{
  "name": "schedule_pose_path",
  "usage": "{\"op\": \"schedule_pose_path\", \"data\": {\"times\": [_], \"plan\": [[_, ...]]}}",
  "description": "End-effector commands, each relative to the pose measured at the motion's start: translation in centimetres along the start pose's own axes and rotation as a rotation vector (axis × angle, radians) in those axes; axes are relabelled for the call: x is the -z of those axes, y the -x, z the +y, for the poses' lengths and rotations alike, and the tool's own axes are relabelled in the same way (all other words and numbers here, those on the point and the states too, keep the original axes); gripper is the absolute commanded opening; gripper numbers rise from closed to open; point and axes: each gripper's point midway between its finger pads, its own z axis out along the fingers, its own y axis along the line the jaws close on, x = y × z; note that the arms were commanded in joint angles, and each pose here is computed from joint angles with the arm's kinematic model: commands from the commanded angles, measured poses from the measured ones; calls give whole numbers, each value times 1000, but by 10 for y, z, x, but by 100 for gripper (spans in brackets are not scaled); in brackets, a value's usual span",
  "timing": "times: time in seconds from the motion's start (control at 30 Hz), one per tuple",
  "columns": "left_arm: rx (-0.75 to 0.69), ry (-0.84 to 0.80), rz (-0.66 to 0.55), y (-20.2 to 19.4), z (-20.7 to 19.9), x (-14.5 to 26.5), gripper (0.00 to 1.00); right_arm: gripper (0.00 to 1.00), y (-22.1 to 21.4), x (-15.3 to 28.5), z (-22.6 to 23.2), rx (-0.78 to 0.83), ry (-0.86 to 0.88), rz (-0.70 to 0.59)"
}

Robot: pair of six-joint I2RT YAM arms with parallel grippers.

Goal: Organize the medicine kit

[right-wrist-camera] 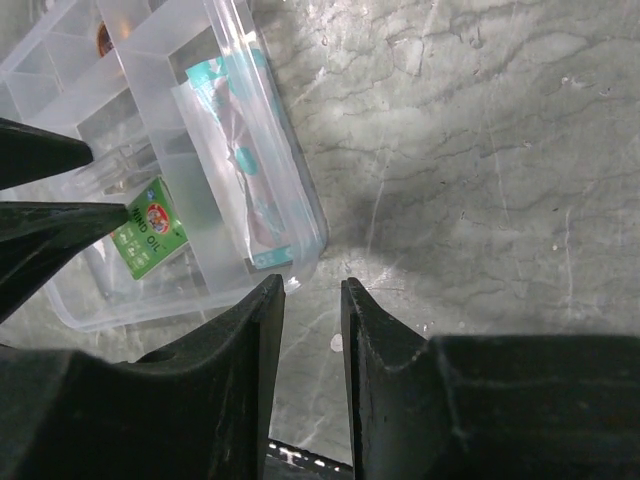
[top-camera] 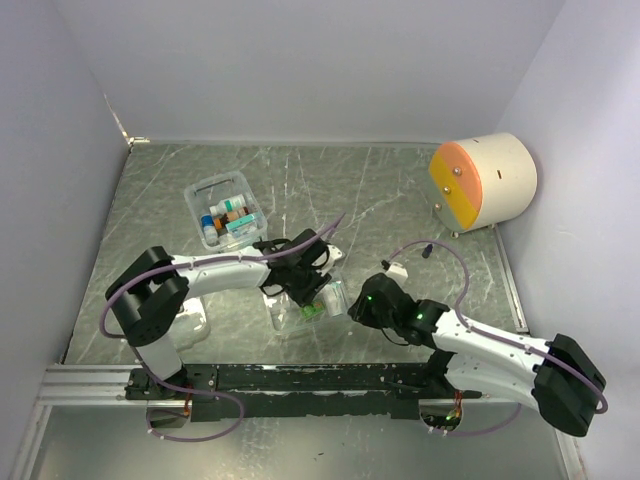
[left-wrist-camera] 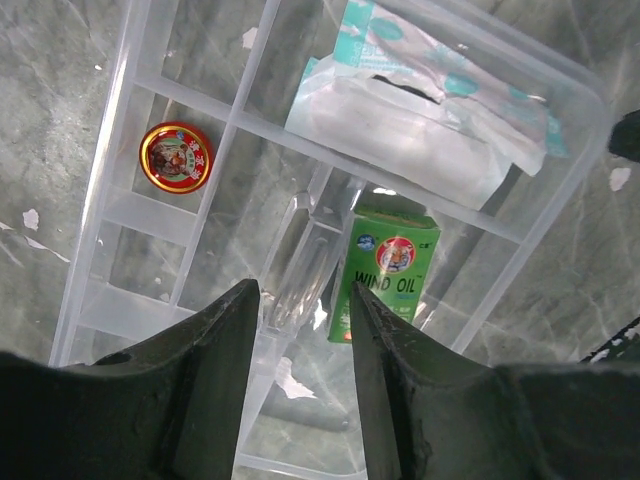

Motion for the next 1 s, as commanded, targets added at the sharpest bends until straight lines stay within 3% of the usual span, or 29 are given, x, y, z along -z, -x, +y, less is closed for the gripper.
{"op": "schedule_pose_path", "data": {"times": [0.0, 0.6, 0.97], "plan": [[-45, 15, -2, 10, 1, 2, 51, 30, 12, 3, 8, -54, 33, -53], [-87, 151, 25, 2, 9, -12, 26, 30, 10, 2, 0, -78, 19, -67], [-71, 225, 68, -9, 17, -28, 27, 30, 10, 2, -3, -90, 19, -73]]}}
